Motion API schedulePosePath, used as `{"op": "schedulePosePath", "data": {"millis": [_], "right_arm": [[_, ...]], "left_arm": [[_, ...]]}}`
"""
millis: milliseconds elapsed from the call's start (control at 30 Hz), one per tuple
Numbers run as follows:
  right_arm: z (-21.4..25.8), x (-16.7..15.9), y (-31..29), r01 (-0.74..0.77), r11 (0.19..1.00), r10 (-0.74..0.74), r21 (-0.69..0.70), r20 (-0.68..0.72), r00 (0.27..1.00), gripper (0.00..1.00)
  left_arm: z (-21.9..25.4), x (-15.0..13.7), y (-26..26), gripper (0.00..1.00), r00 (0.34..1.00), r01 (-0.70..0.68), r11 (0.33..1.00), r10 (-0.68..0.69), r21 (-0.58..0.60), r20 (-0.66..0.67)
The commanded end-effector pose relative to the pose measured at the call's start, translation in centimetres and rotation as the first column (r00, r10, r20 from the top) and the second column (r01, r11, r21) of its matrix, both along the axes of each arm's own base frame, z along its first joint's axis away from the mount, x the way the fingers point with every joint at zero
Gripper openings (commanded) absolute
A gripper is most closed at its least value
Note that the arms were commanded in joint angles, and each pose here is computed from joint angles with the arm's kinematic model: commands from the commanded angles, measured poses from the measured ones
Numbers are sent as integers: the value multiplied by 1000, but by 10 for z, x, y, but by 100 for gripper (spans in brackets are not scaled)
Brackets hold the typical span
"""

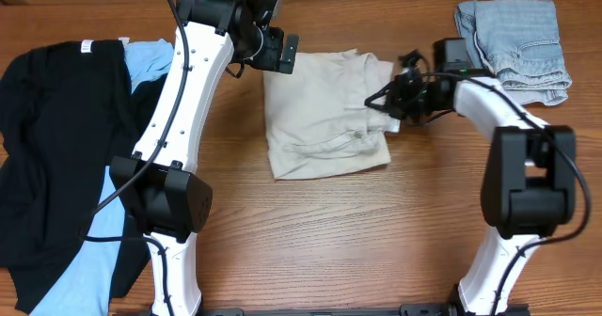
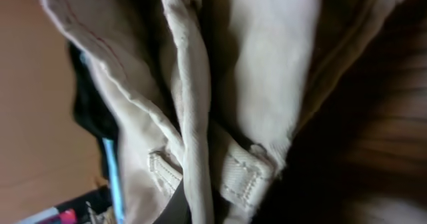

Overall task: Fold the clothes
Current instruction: 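Lift the folded shorts with the right gripper and carry them to back right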

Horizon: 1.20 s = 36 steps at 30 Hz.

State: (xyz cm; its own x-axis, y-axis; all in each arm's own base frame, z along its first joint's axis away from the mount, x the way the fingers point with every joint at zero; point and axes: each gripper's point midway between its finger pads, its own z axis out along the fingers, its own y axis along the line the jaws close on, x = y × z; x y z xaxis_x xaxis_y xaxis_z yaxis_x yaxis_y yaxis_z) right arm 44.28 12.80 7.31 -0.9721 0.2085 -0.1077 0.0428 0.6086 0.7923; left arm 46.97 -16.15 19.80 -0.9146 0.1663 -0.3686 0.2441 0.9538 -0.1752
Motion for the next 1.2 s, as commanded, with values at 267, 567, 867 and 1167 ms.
{"op": "schedulePosePath", "data": {"millis": [267,567,867,1167], "right_arm": [[151,11,-52,129,985,-155,111,273,949,4],[217,19,-84,183,960,-257,210,410,875,4],[264,29,-125,239,937,-344,255,548,763,4],[298,49,-214,501,805,-579,317,605,546,4]], "left_arm": [[-8,1,4,100,1000,20,1000,-20,21,-11],[-8,0,4,100,1000,20,1000,-20,21,-11],[-8,0,4,100,1000,20,1000,-20,21,-11],[-9,0,5,100,1000,18,999,-18,28,-12]]}}
